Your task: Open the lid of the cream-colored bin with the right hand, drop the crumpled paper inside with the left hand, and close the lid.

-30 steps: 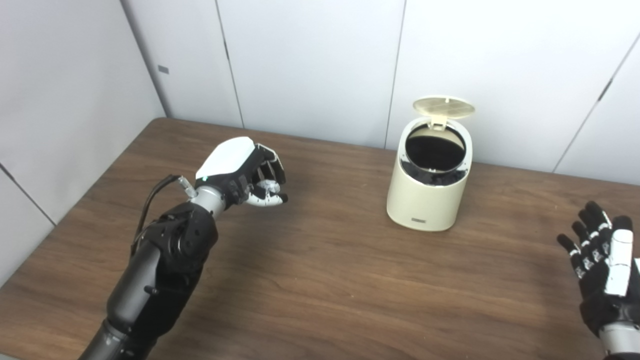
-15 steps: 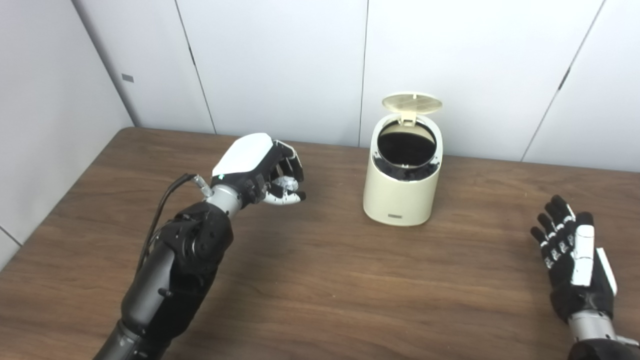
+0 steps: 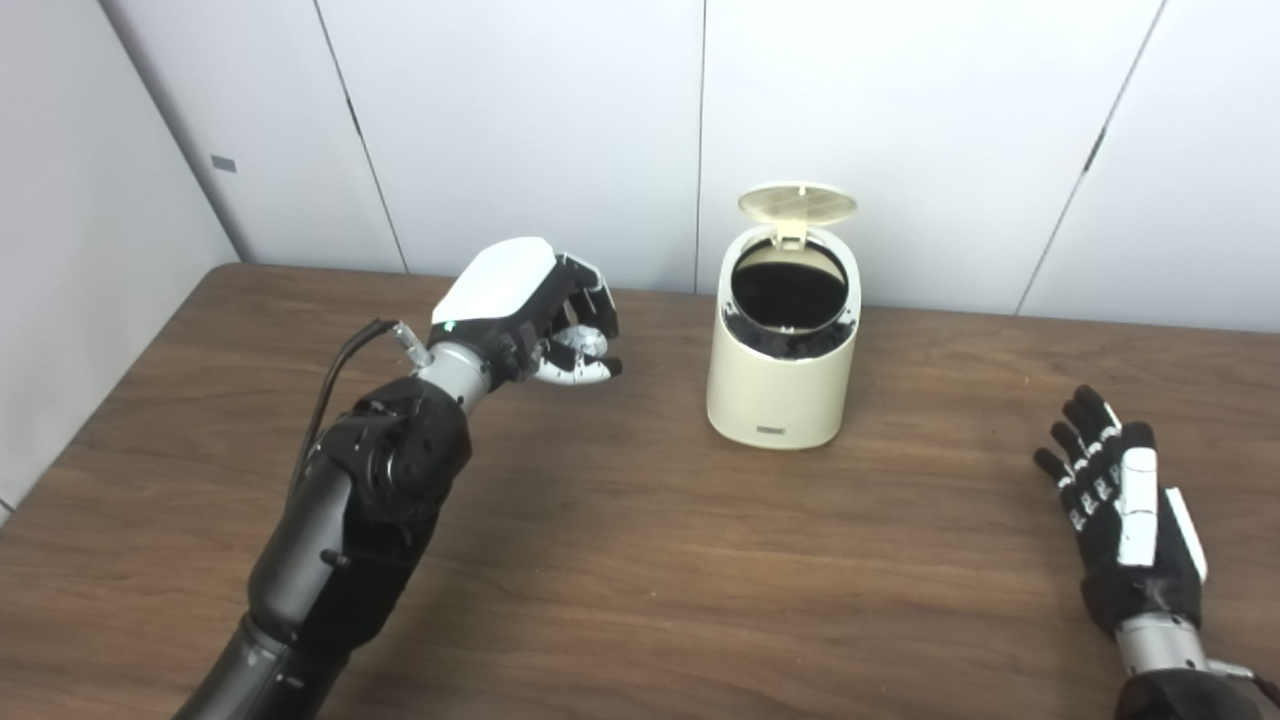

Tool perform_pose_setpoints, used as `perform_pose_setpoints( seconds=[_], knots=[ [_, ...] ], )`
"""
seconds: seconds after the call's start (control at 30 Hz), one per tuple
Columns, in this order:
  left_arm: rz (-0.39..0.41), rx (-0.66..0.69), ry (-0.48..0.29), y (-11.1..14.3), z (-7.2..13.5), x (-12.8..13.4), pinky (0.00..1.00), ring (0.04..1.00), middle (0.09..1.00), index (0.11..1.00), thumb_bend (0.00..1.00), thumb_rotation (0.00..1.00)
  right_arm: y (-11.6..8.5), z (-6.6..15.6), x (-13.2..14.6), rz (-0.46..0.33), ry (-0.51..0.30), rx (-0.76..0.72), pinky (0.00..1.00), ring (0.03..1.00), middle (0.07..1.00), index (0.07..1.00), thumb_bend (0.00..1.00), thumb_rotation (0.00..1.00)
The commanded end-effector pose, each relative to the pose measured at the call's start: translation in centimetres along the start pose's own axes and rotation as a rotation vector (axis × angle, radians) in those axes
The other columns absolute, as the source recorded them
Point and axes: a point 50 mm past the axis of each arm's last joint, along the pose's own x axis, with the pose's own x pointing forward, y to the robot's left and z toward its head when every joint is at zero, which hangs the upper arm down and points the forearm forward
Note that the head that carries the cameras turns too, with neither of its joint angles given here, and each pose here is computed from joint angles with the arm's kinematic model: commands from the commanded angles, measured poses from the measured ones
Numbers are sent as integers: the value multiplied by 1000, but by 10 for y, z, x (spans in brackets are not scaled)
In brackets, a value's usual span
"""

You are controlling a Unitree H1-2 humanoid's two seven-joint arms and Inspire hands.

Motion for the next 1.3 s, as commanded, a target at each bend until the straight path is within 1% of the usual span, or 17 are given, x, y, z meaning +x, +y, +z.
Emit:
perform_pose_setpoints(
  seconds=[0.0, 0.07, 0.17, 0.3, 0.4, 0.5, 0.73, 0.87, 0.97, 1.03, 1.1, 1.27],
  knots=[
    [83, 32, -52, 23, 14, 11, 410, 413, 496, 477, 483, 0, -2, 15, 7, 13, -80, -23, 902, 952, 954, 927, 548, 1000],
    [89, 42, -59, 26, 18, 14, 377, 402, 481, 487, 477, 0, -2, 14, 7, 19, -79, -27, 904, 954, 957, 934, 553, 1000],
    [90, 54, -43, 30, 26, 19, 345, 391, 475, 501, 473, 0, -1, 13, 6, 21, -75, -29, 901, 962, 961, 940, 553, 1000],
    [91, 53, -41, 35, 34, 25, 421, 395, 469, 511, 476, 0, -1, 11, 6, 16, -66, -22, 908, 967, 964, 939, 540, 1000],
    [96, 53, -60, 35, 38, 30, 412, 403, 484, 506, 477, 0, 1, 10, 7, 16, -72, -22, 901, 963, 960, 933, 544, 1000],
    [103, 40, -75, 34, 40, 35, 381, 408, 488, 487, 477, 0, 2, 9, 8, 14, -75, -24, 900, 962, 957, 932, 553, 1000],
    [117, -2, -86, 38, 50, 42, 394, 415, 498, 463, 477, 0, 5, 7, 8, 17, -76, -33, 884, 953, 950, 934, 573, 1000],
    [119, 20, -98, 38, 56, 46, 421, 430, 510, 469, 478, 0, 6, 5, 9, 20, -75, -33, 883, 952, 952, 936, 577, 1000],
    [108, 5, -99, 34, 63, 51, 432, 437, 505, 470, 479, 0, 5, 4, 9, 15, -71, -44, 879, 950, 952, 933, 578, 1000],
    [103, -14, -102, 32, 67, 53, 428, 435, 505, 472, 479, 0, 5, 4, 9, 14, -70, -49, 884, 950, 953, 935, 567, 1000],
    [102, -19, -117, 30, 70, 55, 401, 428, 506, 477, 478, 0, 5, 4, 9, 11, -70, -56, 881, 947, 951, 935, 552, 1000],
    [116, -1, -143, 31, 79, 61, 406, 410, 495, 498, 477, 0, 4, 3, 8, 9, -68, -53, 890, 949, 950, 936, 545, 1000]
  ],
)
